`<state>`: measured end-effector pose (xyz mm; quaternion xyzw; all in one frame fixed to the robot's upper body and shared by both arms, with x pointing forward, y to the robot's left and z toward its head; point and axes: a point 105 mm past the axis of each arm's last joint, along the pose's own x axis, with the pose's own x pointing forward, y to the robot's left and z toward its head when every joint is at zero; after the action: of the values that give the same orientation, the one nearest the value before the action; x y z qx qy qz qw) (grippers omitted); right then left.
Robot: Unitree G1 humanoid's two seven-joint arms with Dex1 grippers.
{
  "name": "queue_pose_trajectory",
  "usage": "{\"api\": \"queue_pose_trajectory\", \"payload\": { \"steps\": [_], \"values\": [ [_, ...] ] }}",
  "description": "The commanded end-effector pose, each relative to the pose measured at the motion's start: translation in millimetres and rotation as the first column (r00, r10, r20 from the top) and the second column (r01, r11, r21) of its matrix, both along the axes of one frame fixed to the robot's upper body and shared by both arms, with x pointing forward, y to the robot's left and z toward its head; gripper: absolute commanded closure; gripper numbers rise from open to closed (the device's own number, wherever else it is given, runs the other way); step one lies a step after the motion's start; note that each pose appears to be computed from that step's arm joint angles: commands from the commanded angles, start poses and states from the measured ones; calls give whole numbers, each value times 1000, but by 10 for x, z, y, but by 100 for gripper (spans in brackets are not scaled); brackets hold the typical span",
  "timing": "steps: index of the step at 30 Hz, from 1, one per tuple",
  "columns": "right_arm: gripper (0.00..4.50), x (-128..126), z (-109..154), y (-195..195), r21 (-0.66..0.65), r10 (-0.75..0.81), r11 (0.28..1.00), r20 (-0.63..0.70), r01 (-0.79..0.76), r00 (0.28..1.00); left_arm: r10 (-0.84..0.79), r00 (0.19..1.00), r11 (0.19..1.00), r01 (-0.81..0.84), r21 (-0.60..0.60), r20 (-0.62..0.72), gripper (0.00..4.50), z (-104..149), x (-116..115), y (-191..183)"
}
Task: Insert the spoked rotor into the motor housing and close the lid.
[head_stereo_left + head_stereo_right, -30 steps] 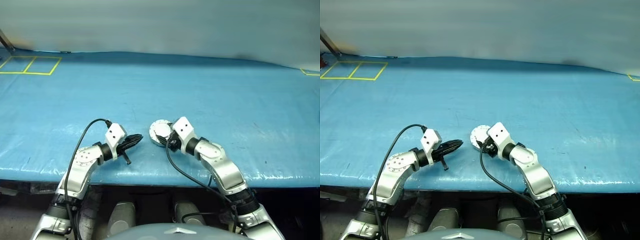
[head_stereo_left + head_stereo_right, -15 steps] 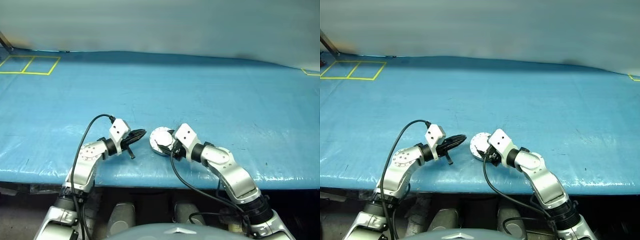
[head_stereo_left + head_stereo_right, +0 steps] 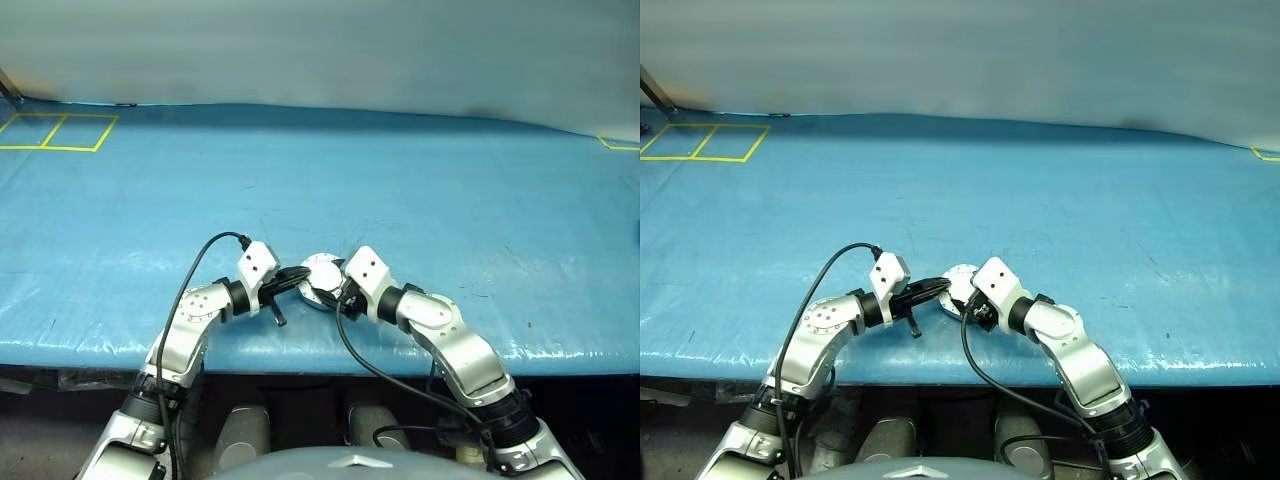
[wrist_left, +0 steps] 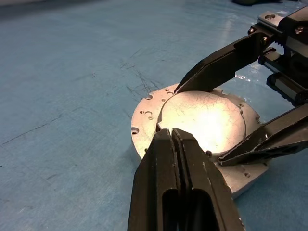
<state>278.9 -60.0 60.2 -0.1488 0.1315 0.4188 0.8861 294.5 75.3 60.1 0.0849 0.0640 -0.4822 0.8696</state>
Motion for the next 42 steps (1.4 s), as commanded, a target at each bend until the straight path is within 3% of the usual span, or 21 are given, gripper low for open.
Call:
{"api": "queue_pose_trajectory", "payload": {
  "steps": [1,9,15,21,29,34,38,42],
  "values": [
    [145,-120,-320,-13,-54,0,999,-120,-7,993,-27,999,1000,27,-5,47,441,49,43,-130],
    [145,-119,-326,-22,-55,-13,998,-118,6,993,-81,997,997,81,11,17,441,-79,100,-327],
    [145,-124,-305,-26,-39,-24,999,-110,20,994,-106,994,982,108,158,-26,441,-393,73,-299],
    [145,-55,-260,-70,-30,-75,997,-77,73,994,-126,991,963,130,235,-36,441,-518,54,-261],
    [145,-46,-228,-74,-29,-78,997,-63,76,995,-146,987,968,156,195,-63,441,-480,33,-270],
    [145,-40,-236,-77,-33,-81,996,-59,79,995,-148,986,981,156,119,-71,441,-337,54,-237],
    [145,-43,-238,-65,-33,-74,997,-61,72,995,-134,987,991,132,-30,-93,441,-113,98,-222],
    [145,-39,-241,-52,-31,-72,997,-58,70,996,-150,986,989,148,-27,-77,441,-45,87,-175]
  ]
}}
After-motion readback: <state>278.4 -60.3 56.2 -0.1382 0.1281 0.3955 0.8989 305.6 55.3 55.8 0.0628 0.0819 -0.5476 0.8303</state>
